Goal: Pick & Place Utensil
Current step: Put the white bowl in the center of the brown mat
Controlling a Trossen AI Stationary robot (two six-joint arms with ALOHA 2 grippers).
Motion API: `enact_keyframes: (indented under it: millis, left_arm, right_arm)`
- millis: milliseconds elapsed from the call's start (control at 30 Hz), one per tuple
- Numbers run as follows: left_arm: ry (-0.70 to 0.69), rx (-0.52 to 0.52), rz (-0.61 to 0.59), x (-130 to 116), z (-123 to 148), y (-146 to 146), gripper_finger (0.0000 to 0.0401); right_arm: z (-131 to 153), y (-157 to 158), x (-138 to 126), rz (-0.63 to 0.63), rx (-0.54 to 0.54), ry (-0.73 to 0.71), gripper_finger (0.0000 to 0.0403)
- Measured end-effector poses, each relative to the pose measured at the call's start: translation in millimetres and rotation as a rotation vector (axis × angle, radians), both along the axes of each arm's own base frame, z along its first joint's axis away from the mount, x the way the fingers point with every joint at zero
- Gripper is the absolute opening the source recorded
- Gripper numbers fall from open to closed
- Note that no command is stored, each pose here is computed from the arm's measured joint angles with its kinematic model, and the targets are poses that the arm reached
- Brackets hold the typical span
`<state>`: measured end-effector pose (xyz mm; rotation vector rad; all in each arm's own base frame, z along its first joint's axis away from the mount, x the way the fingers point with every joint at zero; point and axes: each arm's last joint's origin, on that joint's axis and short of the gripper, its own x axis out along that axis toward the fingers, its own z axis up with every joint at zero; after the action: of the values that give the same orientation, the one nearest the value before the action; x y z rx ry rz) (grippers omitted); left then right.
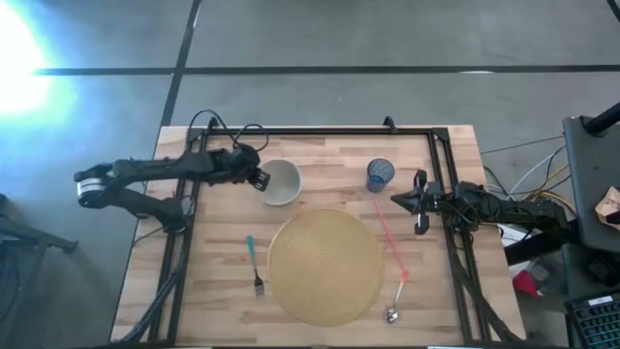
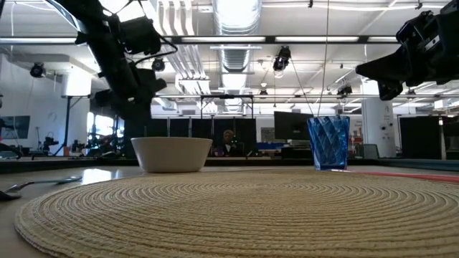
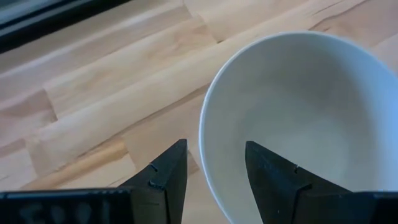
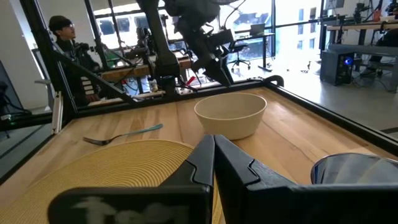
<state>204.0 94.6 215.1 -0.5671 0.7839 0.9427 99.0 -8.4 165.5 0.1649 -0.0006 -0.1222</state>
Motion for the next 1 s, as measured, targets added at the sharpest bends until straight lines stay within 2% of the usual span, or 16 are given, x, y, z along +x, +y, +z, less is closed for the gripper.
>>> enact_keyframes:
  millis: [1000]
  left_arm:
    - [0.084,-0.100,-0.001,15.8,-33.0,11.0,0.0151]
  right_arm:
    - [-0.1,0.0,0.0,0.000,0.000,0.001,0.0008]
